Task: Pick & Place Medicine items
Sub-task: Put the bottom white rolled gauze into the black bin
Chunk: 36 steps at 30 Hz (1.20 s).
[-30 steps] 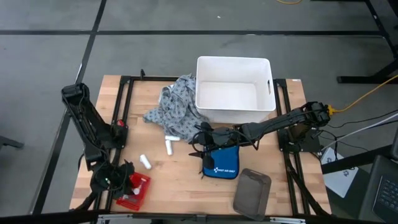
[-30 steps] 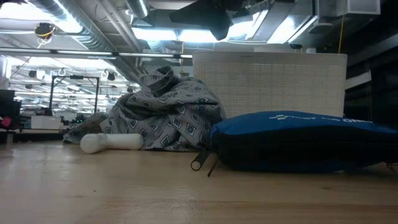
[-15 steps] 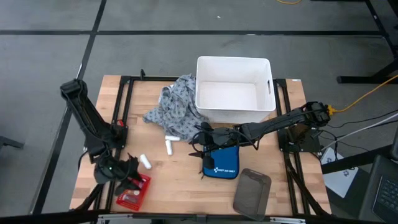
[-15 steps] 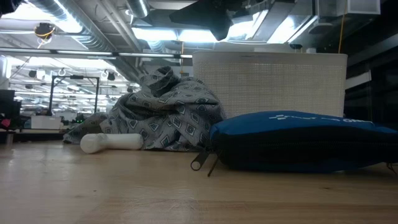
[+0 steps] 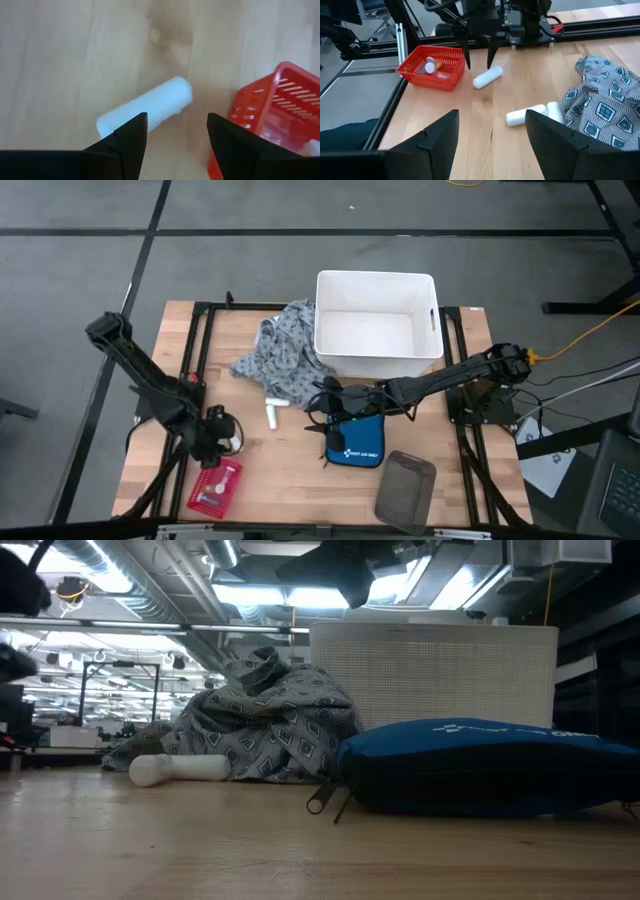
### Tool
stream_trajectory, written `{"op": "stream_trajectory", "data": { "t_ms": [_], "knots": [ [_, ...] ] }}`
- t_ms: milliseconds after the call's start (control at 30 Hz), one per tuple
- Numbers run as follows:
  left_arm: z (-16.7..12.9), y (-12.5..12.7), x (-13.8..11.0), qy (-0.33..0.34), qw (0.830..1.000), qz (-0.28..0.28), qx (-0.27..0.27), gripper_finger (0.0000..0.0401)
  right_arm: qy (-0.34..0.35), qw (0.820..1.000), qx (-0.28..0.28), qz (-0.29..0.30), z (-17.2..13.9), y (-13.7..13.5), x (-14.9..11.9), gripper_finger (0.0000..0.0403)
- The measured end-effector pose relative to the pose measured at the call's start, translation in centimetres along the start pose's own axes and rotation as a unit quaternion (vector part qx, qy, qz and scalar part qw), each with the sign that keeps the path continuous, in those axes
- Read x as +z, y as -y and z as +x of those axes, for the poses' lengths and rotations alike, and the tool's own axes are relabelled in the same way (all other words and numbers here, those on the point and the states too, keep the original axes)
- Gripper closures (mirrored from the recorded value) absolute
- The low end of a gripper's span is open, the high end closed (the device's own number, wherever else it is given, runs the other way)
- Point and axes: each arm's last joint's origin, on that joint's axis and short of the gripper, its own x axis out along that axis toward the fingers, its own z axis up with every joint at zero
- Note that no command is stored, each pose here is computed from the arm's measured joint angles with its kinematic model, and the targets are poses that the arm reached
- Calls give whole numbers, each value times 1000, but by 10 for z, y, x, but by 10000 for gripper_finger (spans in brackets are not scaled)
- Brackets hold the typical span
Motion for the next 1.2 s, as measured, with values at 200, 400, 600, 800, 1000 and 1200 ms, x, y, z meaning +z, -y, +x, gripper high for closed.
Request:
{"op": "stream_trajectory", "data": {
  "t_ms": [200,400,600,800,1000,1200],
  "knots": [
    [-5,7,19,-25,995,81,49,196,-4,1000,-1,2,0,0,-1,174],
    [8,9,27,-101,977,154,110,196,-10,1000,-2,2,0,0,-2,174],
    [27,15,30,-158,959,197,131,196,-18,1000,-4,1,0,1,-4,174],
    [44,18,29,-188,946,222,140,196,-22,1000,-5,-3,0,1,-4,174],
    [53,18,28,-190,946,209,161,231,-20,999,-10,-27,0,1,-4,174],
    [45,26,40,-133,959,190,164,324,-4,997,-48,-67,0,3,-2,174]
  ]
}}
